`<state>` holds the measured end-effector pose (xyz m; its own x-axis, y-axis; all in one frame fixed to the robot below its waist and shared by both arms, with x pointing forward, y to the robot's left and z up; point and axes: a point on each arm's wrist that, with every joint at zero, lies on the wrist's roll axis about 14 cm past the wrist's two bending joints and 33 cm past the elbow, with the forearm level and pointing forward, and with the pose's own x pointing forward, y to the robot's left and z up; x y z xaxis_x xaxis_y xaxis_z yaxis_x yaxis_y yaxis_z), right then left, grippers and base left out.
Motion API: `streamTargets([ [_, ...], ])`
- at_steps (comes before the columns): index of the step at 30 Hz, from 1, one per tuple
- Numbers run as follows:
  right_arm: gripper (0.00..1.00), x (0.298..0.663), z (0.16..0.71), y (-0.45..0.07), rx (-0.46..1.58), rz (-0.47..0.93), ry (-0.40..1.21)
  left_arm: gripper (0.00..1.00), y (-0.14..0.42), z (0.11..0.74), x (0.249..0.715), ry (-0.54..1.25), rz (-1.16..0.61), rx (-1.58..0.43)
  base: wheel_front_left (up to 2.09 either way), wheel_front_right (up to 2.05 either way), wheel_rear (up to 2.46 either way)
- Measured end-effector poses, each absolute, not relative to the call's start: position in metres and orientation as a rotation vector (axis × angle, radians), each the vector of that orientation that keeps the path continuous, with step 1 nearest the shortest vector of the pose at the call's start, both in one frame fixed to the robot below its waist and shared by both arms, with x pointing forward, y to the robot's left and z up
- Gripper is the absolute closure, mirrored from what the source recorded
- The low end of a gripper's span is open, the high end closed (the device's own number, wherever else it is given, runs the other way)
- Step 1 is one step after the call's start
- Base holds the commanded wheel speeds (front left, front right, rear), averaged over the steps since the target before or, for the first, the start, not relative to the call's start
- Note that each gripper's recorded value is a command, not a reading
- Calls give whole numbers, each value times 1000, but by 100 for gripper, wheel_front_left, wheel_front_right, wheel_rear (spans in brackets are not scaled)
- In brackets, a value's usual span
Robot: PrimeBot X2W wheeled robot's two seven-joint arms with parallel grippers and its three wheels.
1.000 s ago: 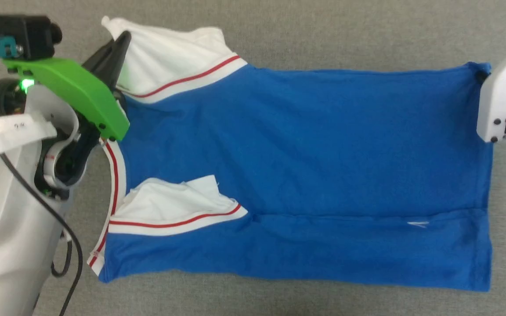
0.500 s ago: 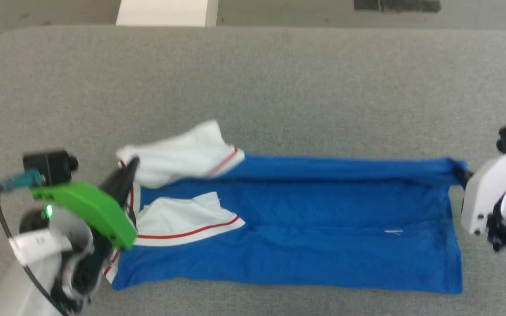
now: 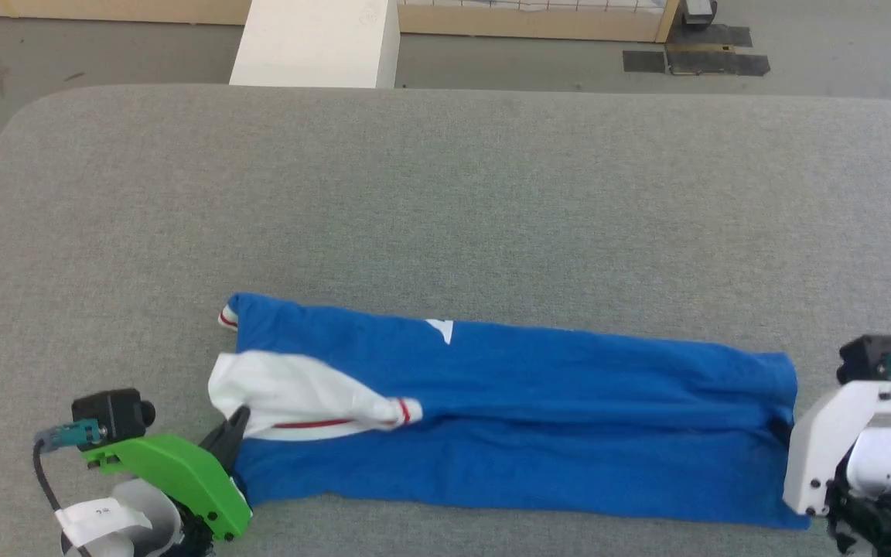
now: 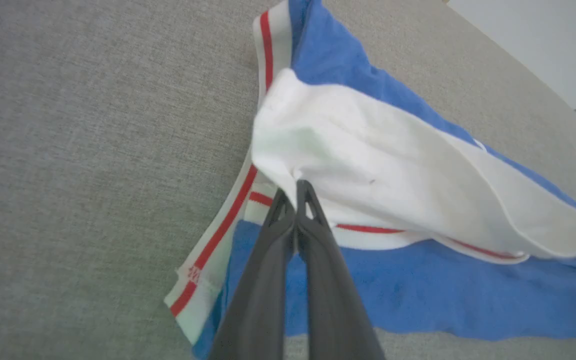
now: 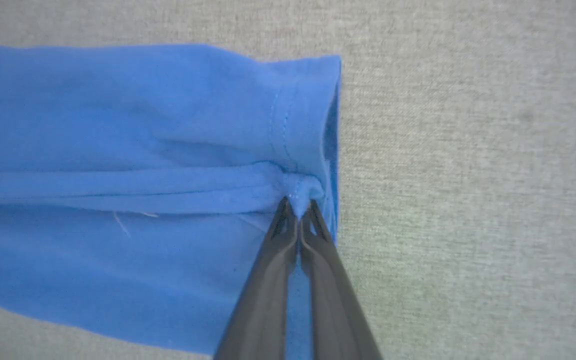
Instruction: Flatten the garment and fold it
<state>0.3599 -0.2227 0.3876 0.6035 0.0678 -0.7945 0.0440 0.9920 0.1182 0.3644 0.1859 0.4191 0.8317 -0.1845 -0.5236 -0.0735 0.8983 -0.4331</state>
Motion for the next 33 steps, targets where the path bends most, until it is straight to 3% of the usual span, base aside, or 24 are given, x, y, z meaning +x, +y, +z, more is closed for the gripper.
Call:
streamTargets([
  [2, 100, 354, 382, -222, 141, 11, 941, 100, 188, 412, 361, 613, -48, -464, 0, 0, 0],
  [3, 94, 354, 383, -221, 147, 10, 931, 45, 188, 409, 359, 623, -42, -470, 0, 0, 0],
  [4, 29, 355, 384, -221, 148, 9, 920, 0, 188, 406, 357, 634, -41, -469, 0, 0, 0],
  [5, 0, 355, 386, -222, 151, 6, 908, 0, 188, 404, 356, 645, -37, -469, 0, 0, 0],
  [10, 0, 350, 399, -234, 179, -31, 828, 0, 199, 403, 351, 663, -6, -426, 0, 0, 0],
  [13, 0, 350, 418, -244, 203, -56, 746, 0, 221, 423, 359, 577, 40, -349, 0, 0, 0],
  [14, 0, 352, 440, -254, 204, -78, 680, 0, 247, 467, 380, 366, 80, -255, 0, 0, 0],
  [16, 0, 352, 447, -258, 203, -86, 668, 0, 253, 494, 392, 232, 80, -191, 0, 0, 0],
  [22, 0, 349, 431, -255, 129, -65, 799, 0, 249, 548, 414, -74, 31, -65, 0, 0, 0],
  [33, 0, 353, 374, -225, 56, 23, 1028, 0, 230, 558, 431, -186, -19, -14, 0, 0, 0],
])
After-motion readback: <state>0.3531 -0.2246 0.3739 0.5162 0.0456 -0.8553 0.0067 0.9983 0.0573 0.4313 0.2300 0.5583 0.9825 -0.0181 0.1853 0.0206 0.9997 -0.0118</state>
